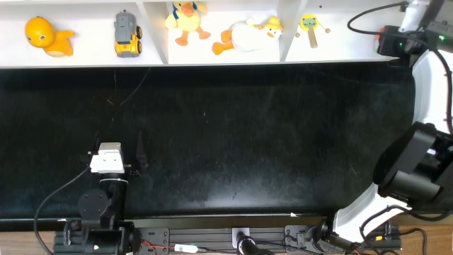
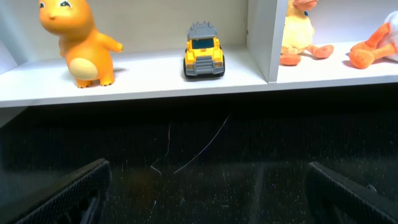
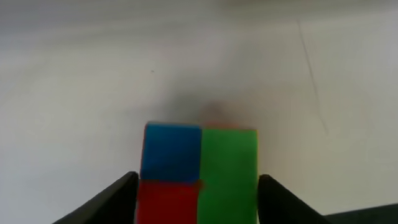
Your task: Store Toys
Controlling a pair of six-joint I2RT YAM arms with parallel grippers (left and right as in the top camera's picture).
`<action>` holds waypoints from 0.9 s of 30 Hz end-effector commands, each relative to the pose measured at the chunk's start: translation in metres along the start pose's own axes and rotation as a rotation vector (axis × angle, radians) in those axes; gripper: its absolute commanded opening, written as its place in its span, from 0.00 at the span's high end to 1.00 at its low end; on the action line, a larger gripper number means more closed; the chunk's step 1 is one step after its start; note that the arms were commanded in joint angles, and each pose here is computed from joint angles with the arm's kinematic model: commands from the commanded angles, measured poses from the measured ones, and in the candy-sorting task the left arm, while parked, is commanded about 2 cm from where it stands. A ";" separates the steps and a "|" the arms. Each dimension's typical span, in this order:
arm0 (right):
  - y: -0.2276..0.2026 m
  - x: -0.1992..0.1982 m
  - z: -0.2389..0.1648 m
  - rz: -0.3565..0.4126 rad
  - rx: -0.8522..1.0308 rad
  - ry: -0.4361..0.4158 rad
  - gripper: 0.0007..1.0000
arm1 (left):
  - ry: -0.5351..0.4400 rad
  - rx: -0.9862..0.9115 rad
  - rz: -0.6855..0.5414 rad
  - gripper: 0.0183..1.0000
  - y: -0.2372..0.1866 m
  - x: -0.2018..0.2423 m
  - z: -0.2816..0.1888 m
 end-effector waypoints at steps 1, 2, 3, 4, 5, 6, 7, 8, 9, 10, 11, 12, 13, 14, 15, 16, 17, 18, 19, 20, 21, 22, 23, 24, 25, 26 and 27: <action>0.015 0.009 -0.008 -0.018 -0.043 0.011 0.20 | -0.016 -0.012 0.013 0.00 0.001 -0.002 0.000; 0.015 0.009 -0.008 -0.017 -0.039 0.010 0.09 | -0.016 -0.012 0.013 0.00 0.001 -0.002 0.000; 0.015 0.009 -0.010 -0.016 -0.038 0.010 0.00 | -0.016 -0.012 0.013 0.00 0.001 -0.002 0.000; 0.015 0.009 -0.012 -0.016 -0.038 0.009 0.00 | -0.016 -0.012 0.013 0.00 0.001 -0.002 0.000; 0.015 0.008 -0.015 -0.014 -0.038 0.008 0.01 | -0.016 -0.012 0.013 0.00 0.001 -0.002 0.000; 0.014 0.008 -0.018 -0.014 -0.041 0.005 0.00 | -0.016 -0.012 0.013 0.00 0.001 -0.002 0.000; 0.013 0.008 -0.023 -0.013 -0.045 -0.005 0.00 | -0.016 -0.012 0.013 0.00 0.001 -0.002 0.000; 0.011 0.007 -0.028 -0.014 -0.048 -0.017 0.00 | -0.016 -0.012 0.013 0.00 0.001 -0.002 0.000; 0.008 0.007 -0.032 -0.015 -0.051 -0.026 0.00 | -0.016 -0.012 0.013 0.00 0.001 -0.002 0.000; 0.003 0.006 -0.038 -0.015 -0.053 -0.038 0.00 | -0.016 -0.012 0.013 0.00 0.001 -0.002 0.000; -0.004 0.006 -0.042 -0.018 -0.054 -0.048 0.01 | -0.016 -0.012 0.013 0.00 0.001 -0.002 0.000; -0.013 0.005 -0.046 -0.017 -0.053 -0.057 0.00 | -0.016 -0.012 0.013 0.00 0.001 -0.002 0.000; -0.023 0.004 -0.049 -0.017 -0.052 -0.065 0.00 | -0.016 -0.012 0.013 0.00 0.001 -0.002 0.000; -0.035 0.003 -0.053 -0.020 -0.050 -0.074 0.00 | -0.016 -0.012 0.013 0.00 0.001 -0.002 0.000; -0.048 0.002 -0.056 -0.026 -0.046 -0.077 0.00 | -0.016 -0.012 0.013 0.00 0.001 -0.002 0.000; -0.062 0.001 -0.060 -0.026 -0.042 -0.082 0.00 | -0.016 -0.012 0.013 0.00 0.001 -0.002 0.000; -0.076 0.000 -0.064 -0.025 -0.039 -0.087 0.00 | -0.016 -0.012 0.013 0.00 0.001 -0.002 0.000; -0.090 -0.001 -0.068 -0.024 -0.038 -0.091 0.00 | -0.016 -0.012 0.013 0.00 0.001 -0.002 0.000; -0.103 -0.001 -0.072 -0.024 -0.041 -0.092 0.00 | -0.016 -0.012 0.013 0.00 0.001 -0.002 0.000; -0.116 -0.001 -0.076 -0.024 -0.050 -0.091 0.01 | -0.016 -0.012 0.013 0.00 0.001 -0.002 0.000; -0.129 0.001 -0.081 -0.029 -0.070 -0.088 0.00 | -0.016 -0.012 0.013 0.00 0.001 -0.002 0.000; -0.138 0.003 -0.084 -0.036 -0.089 -0.083 0.01 | -0.016 -0.012 0.013 0.00 0.001 -0.002 0.000; -0.147 0.007 -0.088 -0.048 -0.120 -0.073 0.00 | -0.016 -0.012 0.013 0.00 0.001 -0.002 0.000; -0.156 0.012 -0.091 -0.064 -0.152 -0.063 0.00 | -0.016 -0.012 0.013 0.00 0.001 -0.002 0.000; -0.166 0.019 -0.095 -0.086 -0.190 -0.044 0.00 | -0.016 -0.012 0.013 0.00 0.001 -0.002 0.000; -0.176 0.027 -0.098 -0.103 -0.221 -0.023 0.00 | -0.016 -0.012 0.013 0.00 0.001 -0.002 0.000; -0.184 0.033 -0.100 -0.116 -0.250 -0.004 0.01 | -0.016 -0.012 0.013 0.00 0.001 -0.002 0.000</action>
Point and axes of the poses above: each gripper's point midway between its finger pads, its own z axis out along the fingers, its own x axis along the line the jaws close on, y = z × x, the point moved 9 cm from there along -z, back along the fingers, and after that the axes turned 12 degrees about z, right-handed, at the moved point
